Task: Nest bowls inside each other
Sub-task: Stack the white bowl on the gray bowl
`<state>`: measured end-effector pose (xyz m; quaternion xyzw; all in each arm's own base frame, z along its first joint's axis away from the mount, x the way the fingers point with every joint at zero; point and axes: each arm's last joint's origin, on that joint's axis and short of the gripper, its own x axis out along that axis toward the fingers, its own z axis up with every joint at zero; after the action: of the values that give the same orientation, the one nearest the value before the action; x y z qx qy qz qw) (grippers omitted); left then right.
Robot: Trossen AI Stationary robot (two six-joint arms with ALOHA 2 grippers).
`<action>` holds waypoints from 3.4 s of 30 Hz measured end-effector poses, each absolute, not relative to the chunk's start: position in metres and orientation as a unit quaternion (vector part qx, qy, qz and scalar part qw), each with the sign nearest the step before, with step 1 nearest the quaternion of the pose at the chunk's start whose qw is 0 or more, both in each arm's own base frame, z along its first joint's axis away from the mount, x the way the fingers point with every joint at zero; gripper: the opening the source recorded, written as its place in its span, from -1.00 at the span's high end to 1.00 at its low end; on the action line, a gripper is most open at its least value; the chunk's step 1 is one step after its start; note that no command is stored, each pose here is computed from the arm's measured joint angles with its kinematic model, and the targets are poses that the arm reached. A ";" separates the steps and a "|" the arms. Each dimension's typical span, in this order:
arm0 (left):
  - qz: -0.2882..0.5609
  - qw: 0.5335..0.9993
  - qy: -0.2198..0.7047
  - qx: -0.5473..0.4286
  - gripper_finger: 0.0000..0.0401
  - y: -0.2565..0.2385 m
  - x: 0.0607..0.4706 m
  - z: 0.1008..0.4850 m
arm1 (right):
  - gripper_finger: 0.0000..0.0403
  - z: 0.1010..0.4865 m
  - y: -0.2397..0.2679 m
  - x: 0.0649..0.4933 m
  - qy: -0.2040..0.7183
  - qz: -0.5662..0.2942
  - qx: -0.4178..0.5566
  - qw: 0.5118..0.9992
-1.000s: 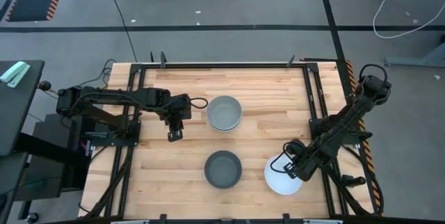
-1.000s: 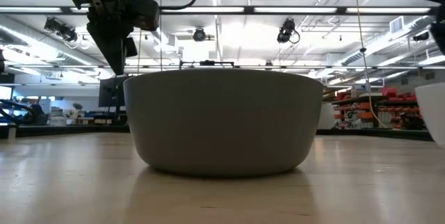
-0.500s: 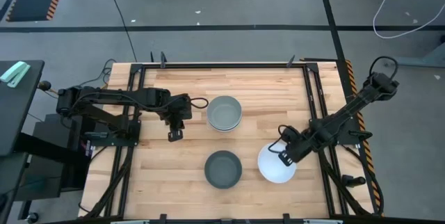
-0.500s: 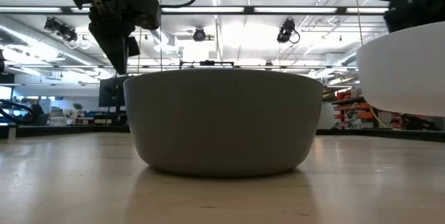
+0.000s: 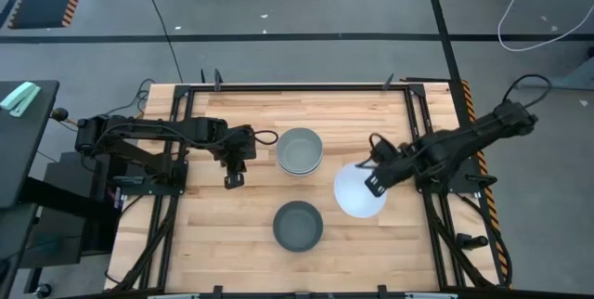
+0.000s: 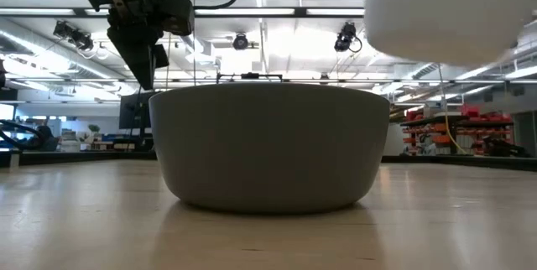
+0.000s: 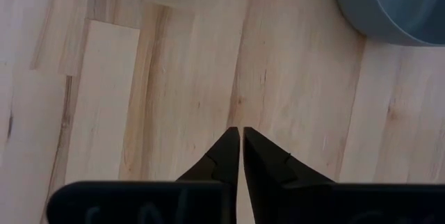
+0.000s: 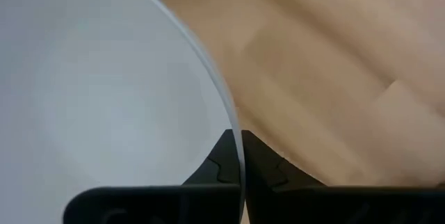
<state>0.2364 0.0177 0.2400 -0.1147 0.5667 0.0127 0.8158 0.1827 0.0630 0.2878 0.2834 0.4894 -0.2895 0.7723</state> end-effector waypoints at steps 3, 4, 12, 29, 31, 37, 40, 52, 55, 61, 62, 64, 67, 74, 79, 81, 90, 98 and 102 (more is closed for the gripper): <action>0.013 0.816 0.567 -0.115 0.87 0.018 0.236 0.240 | 0.99 0.310 0.054 0.191 0.475 -0.309 0.272 0.778; 0.013 0.816 0.567 -0.115 0.88 0.018 0.236 0.240 | 0.99 0.316 0.051 0.195 0.473 -0.314 0.269 0.778; 0.004 0.817 0.567 -0.103 0.91 0.018 0.236 0.240 | 0.99 0.345 0.016 0.235 0.461 -0.326 0.242 0.789; -0.003 0.817 0.570 -0.089 0.91 0.018 0.236 0.240 | 0.99 0.340 -0.065 0.308 0.514 -0.301 0.261 0.760; 0.004 0.811 0.578 -0.085 0.92 0.018 0.234 0.239 | 0.99 0.340 -0.073 0.316 0.513 -0.297 0.260 0.762; 0.041 0.781 0.617 -0.085 0.88 0.025 0.224 0.236 | 0.99 0.334 -0.088 0.342 0.525 -0.269 0.249 0.768; 0.054 0.774 0.624 -0.095 0.88 0.031 0.221 0.236 | 0.99 0.327 -0.092 0.353 0.534 -0.255 0.243 0.768; 0.105 0.777 0.606 -0.133 0.93 0.058 0.201 0.249 | 0.99 0.299 -0.109 0.371 0.559 -0.244 0.242 0.754; 0.120 0.791 0.583 -0.139 0.89 0.062 0.191 0.259 | 0.99 0.291 -0.113 0.374 0.567 -0.240 0.246 0.749; 0.134 0.818 0.542 -0.136 0.90 0.063 0.171 0.277 | 0.99 0.275 -0.117 0.381 0.586 -0.231 0.247 0.736; 0.136 0.822 0.536 -0.135 0.91 0.063 0.169 0.279 | 0.99 0.274 -0.117 0.381 0.587 -0.229 0.249 0.735; 0.140 0.830 0.523 -0.135 0.93 0.062 0.163 0.284 | 0.99 0.270 -0.118 0.383 0.592 -0.224 0.253 0.732; 0.143 0.837 0.510 -0.133 0.94 0.061 0.158 0.289 | 0.99 0.265 -0.118 0.385 0.596 -0.220 0.254 0.729; 0.144 0.842 0.503 -0.132 0.88 0.060 0.156 0.291 | 0.99 0.251 -0.118 0.389 0.618 -0.213 0.260 0.711; 0.144 0.844 0.500 -0.131 0.87 0.061 0.157 0.291 | 0.99 0.244 -0.118 0.392 0.627 -0.199 0.261 0.706; 0.144 0.844 0.500 -0.131 0.88 0.061 0.157 0.291 | 0.98 0.244 -0.118 0.392 0.627 -0.198 0.262 0.707; 0.145 0.844 0.499 -0.130 0.93 0.061 0.157 0.291 | 0.89 0.257 -0.117 0.392 0.597 -0.200 0.253 0.735; 0.145 0.845 0.498 -0.130 0.88 0.061 0.157 0.291 | 0.80 0.259 -0.113 0.392 0.596 -0.203 0.258 0.733; 0.145 0.845 0.498 -0.130 0.91 0.061 0.157 0.291 | 0.74 0.259 -0.113 0.391 0.596 -0.203 0.258 0.733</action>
<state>0.1573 0.0609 0.2913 -0.1303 0.4979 0.1452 0.8450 0.3915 -0.1127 0.2594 0.2579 0.5959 -0.2027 0.7330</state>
